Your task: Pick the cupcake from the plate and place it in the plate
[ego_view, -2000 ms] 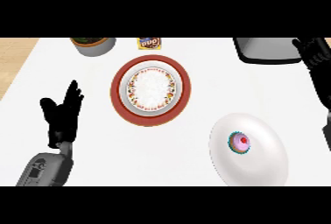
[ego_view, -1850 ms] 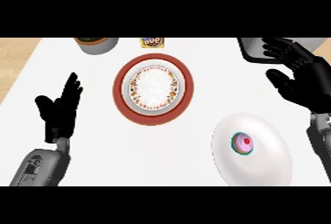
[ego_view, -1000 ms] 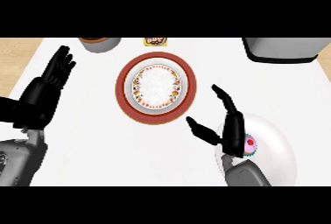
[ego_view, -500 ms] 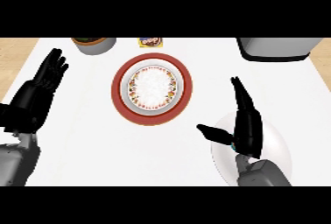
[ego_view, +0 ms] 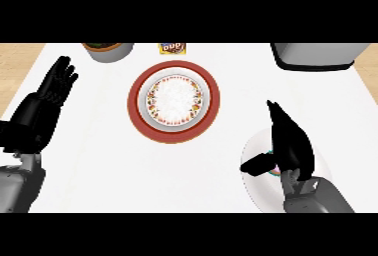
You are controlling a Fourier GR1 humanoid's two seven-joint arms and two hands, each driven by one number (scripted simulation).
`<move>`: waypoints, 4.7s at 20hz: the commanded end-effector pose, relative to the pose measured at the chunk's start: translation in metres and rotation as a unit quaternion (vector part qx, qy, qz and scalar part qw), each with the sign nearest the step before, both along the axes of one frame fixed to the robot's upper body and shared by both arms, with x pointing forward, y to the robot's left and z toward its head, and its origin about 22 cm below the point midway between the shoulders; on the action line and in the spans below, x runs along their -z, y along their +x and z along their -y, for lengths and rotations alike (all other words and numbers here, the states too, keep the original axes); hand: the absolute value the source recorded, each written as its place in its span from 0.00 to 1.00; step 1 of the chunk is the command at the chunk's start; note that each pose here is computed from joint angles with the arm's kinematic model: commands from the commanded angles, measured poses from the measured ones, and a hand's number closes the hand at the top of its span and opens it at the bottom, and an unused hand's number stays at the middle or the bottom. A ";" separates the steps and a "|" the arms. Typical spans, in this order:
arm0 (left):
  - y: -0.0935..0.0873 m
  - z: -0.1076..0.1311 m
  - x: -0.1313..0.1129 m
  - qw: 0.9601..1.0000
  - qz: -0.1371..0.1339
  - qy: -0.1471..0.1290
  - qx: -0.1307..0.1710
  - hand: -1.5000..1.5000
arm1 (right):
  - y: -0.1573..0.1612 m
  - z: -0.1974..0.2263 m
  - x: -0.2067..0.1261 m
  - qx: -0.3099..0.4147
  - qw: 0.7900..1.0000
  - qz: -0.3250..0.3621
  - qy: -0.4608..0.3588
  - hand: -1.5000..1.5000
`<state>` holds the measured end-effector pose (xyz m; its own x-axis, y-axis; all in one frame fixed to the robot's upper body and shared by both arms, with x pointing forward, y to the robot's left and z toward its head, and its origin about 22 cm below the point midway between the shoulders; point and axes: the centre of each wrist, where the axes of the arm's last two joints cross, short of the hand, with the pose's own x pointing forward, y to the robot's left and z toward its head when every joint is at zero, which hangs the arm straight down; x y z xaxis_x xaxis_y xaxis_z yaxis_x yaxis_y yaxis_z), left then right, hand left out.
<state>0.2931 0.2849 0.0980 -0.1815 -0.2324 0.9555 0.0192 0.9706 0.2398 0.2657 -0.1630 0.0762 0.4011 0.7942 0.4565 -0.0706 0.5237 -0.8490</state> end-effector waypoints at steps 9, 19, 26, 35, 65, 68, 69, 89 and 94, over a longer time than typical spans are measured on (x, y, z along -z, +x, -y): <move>0.004 0.001 -0.014 1.000 -0.001 -0.008 0.006 0.50 | 0.001 -0.013 -0.031 0.044 0.986 -0.151 -0.061 0.00; 0.010 -0.012 -0.024 1.000 -0.004 -0.007 0.007 0.50 | 0.013 0.023 0.022 0.090 0.966 -0.219 -0.105 0.00; 0.004 0.008 -0.005 1.000 0.002 0.001 0.007 0.50 | -0.001 0.016 0.036 0.078 0.966 -0.232 -0.086 0.00; 0.013 0.001 -0.019 1.000 0.001 -0.001 0.012 0.50 | 0.004 0.052 0.053 0.085 0.959 -0.255 -0.086 0.00; -0.010 -0.007 0.010 1.000 -0.003 -0.006 0.004 0.50 | -0.158 -0.073 -0.003 0.225 0.959 0.084 -0.153 1.00; 0.003 0.011 -0.004 1.000 0.001 -0.001 0.005 0.50 | -0.158 -0.088 -0.022 0.176 0.962 0.167 -0.122 1.00; 0.002 -0.002 -0.011 1.000 0.002 0.002 0.008 0.50 | -0.150 -0.086 -0.016 0.169 0.963 0.177 -0.114 1.00; 0.017 0.026 -0.018 0.999 0.022 -0.003 0.046 0.50 | -0.071 -0.098 -0.039 0.109 0.963 0.245 -0.029 1.00; 0.016 0.037 -0.006 0.998 0.014 -0.007 0.053 0.50 | -0.012 -0.098 -0.042 0.135 0.965 0.223 -0.029 1.00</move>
